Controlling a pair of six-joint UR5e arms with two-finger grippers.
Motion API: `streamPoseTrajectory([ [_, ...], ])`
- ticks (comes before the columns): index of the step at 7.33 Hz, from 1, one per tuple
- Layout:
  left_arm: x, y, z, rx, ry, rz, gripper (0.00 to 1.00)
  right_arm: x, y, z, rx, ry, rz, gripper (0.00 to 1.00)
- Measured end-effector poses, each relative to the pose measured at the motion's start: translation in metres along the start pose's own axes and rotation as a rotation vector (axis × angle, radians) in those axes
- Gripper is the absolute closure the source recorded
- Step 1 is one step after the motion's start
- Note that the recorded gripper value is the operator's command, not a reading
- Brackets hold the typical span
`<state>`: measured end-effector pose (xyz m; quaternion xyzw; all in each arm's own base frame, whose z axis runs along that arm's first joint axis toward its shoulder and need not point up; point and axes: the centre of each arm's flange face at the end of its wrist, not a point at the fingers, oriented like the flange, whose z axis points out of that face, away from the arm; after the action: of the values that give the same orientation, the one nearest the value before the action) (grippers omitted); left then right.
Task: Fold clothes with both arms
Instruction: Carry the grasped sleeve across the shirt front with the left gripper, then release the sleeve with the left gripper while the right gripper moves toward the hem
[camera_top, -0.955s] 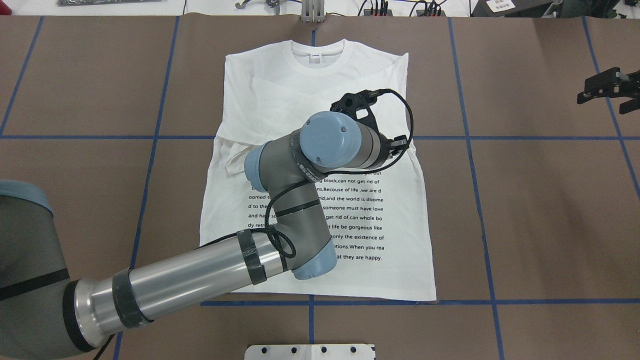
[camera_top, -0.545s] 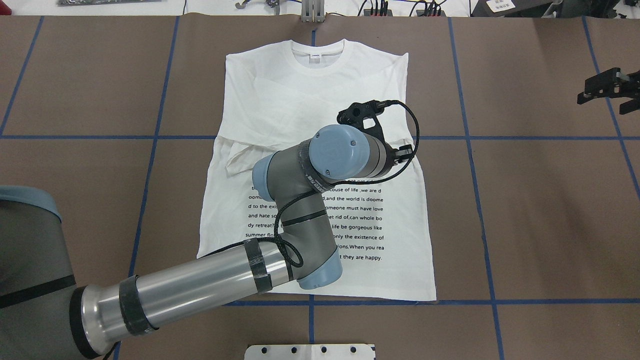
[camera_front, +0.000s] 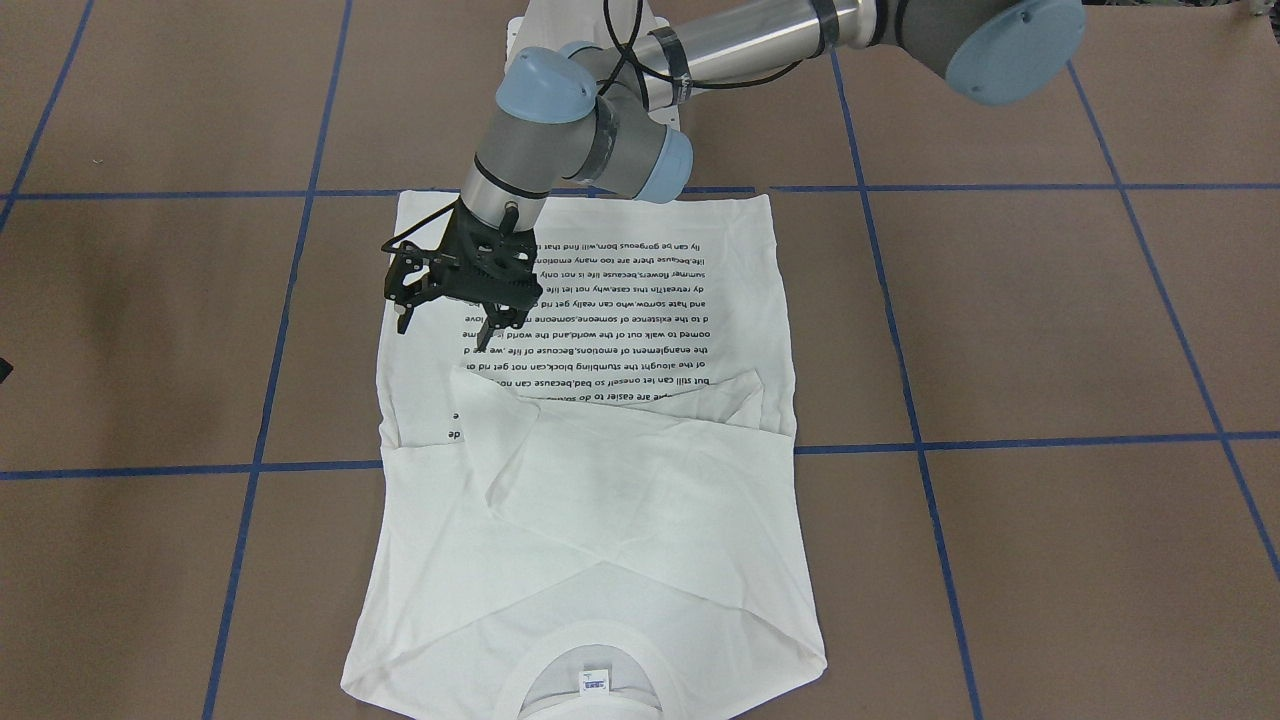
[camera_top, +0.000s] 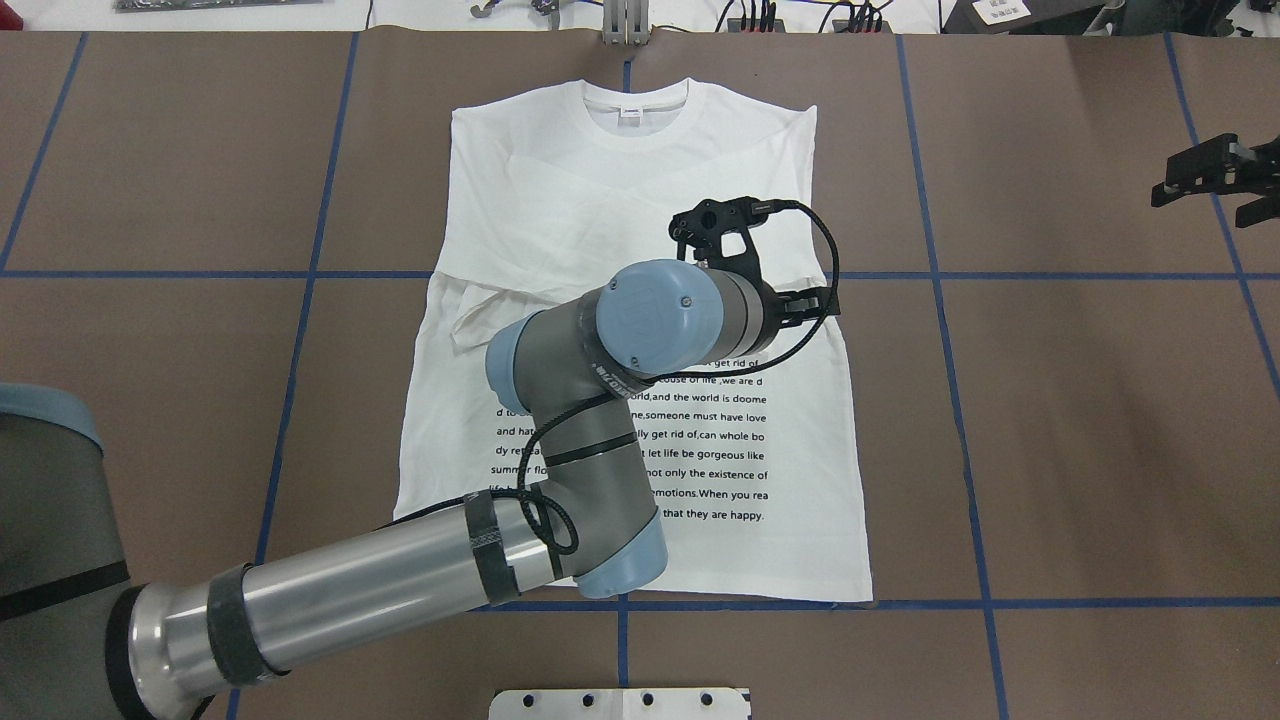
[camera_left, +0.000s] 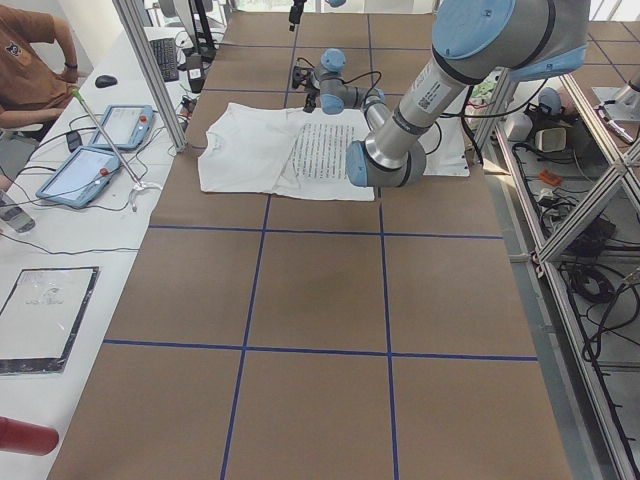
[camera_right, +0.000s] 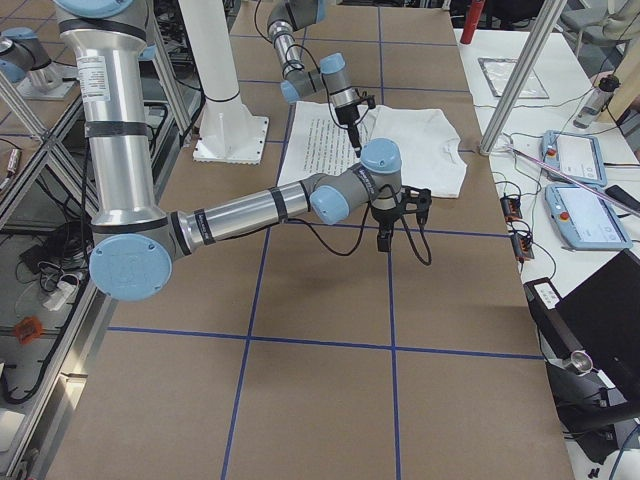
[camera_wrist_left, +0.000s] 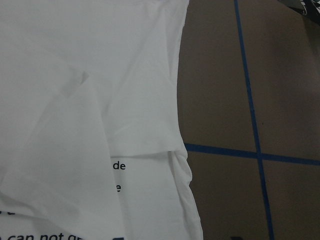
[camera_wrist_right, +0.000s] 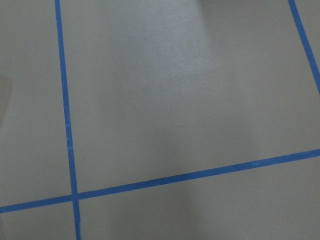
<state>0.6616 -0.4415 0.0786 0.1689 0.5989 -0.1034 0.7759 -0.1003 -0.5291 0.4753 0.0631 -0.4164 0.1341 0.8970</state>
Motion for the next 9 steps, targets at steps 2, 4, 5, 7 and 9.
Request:
streamPoseTrajectory([
  [2, -0.055, 0.000, -0.042, 0.001, -0.047, 0.076, 0.01, -0.016, 0.014, -0.002, -0.006, -0.016, -0.011, 0.00],
  [4, -0.113, -0.027, -0.108, 0.019, -0.106, 0.180, 0.05, -0.059, 0.052, -0.002, -0.039, -0.049, 0.072, 0.01],
  [5, -0.135, -0.047, -0.139, 0.011, -0.127, 0.195, 0.09, -0.090, 0.079, 0.005, -0.057, -0.058, 0.116, 0.01],
  [7, -0.159, -0.070, -0.190, 0.009, -0.133, 0.200, 0.12, -0.162, 0.153, 0.024, -0.078, -0.064, 0.202, 0.02],
  [9, -0.185, -0.087, -0.223, -0.013, -0.134, 0.178, 0.11, -0.220, 0.242, 0.048, -0.095, -0.063, 0.321, 0.03],
])
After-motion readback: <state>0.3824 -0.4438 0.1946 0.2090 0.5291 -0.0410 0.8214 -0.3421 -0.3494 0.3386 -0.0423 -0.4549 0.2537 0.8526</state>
